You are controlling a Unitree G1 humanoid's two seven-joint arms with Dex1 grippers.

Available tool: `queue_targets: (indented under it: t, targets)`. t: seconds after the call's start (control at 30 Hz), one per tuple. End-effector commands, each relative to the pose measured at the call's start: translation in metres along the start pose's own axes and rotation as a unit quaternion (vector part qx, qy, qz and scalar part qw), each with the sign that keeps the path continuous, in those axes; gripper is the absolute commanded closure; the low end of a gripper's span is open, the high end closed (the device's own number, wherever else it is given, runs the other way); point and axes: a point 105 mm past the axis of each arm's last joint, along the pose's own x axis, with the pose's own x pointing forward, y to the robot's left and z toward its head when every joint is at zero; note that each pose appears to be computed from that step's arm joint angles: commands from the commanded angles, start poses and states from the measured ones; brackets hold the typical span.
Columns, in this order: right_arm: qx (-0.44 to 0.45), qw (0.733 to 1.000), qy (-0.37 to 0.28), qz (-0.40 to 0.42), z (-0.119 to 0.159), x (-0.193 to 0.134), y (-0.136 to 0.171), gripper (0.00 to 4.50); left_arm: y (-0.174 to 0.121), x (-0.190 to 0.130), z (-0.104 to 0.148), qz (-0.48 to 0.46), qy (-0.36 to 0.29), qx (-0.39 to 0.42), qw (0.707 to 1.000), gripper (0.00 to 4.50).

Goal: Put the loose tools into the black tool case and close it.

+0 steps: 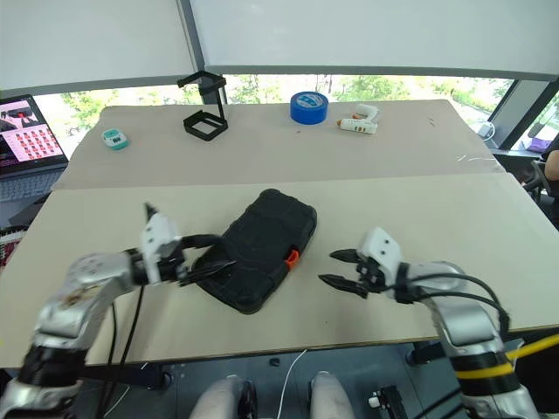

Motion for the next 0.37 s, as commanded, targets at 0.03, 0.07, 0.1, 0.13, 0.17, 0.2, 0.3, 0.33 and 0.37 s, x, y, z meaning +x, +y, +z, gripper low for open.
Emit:
queue_targets:
  t: [0.03, 0.07, 0.1, 0.13, 0.17, 0.2, 0.3, 0.33, 0.37]
  targets:
    - [-0.079, 0.996, -0.046, -0.009, 0.011, -0.024, -0.011, 0.01, 0.012, -0.033, -0.016, 0.056, 0.021, 0.026, 0.998, 0.0]
    - [-0.102, 0.993, -0.058, -0.014, 0.012, -0.03, -0.013, 0.01, 0.014, -0.041, -0.022, 0.075, 0.036, 0.038, 0.996, 0.0]
    - [-0.09, 0.994, -0.059, -0.006, 0.008, -0.036, -0.015, 0.01, 0.017, -0.05, -0.029, 0.093, 0.049, 0.045, 0.993, 0.0]
    - [-0.081, 0.995, -0.059, 0.001, 0.005, -0.04, -0.015, 0.01, 0.018, -0.055, -0.032, 0.104, 0.057, 0.049, 0.992, 0.0]
    - [-0.073, 0.995, -0.061, -0.007, 0.003, -0.043, -0.019, 0.01, 0.02, -0.06, -0.036, 0.114, 0.064, 0.05, 0.99, 0.0]
    - [-0.08, 0.995, -0.058, -0.002, 0.0, -0.044, -0.02, 0.01, 0.022, -0.064, -0.038, 0.123, 0.065, 0.05, 0.989, 0.0]
    - [-0.098, 0.993, -0.066, -0.026, -0.005, -0.045, -0.027, 0.01, 0.023, -0.066, -0.036, 0.137, 0.055, 0.053, 0.988, 0.0]
    - [-0.1, 0.992, -0.067, -0.031, -0.006, -0.045, -0.029, 0.01, 0.022, -0.065, -0.035, 0.136, 0.053, 0.054, 0.988, 0.0]
    - [-0.102, 0.992, -0.067, -0.033, -0.007, -0.045, -0.03, 0.01, 0.021, -0.065, -0.035, 0.135, 0.052, 0.055, 0.988, 0.0]
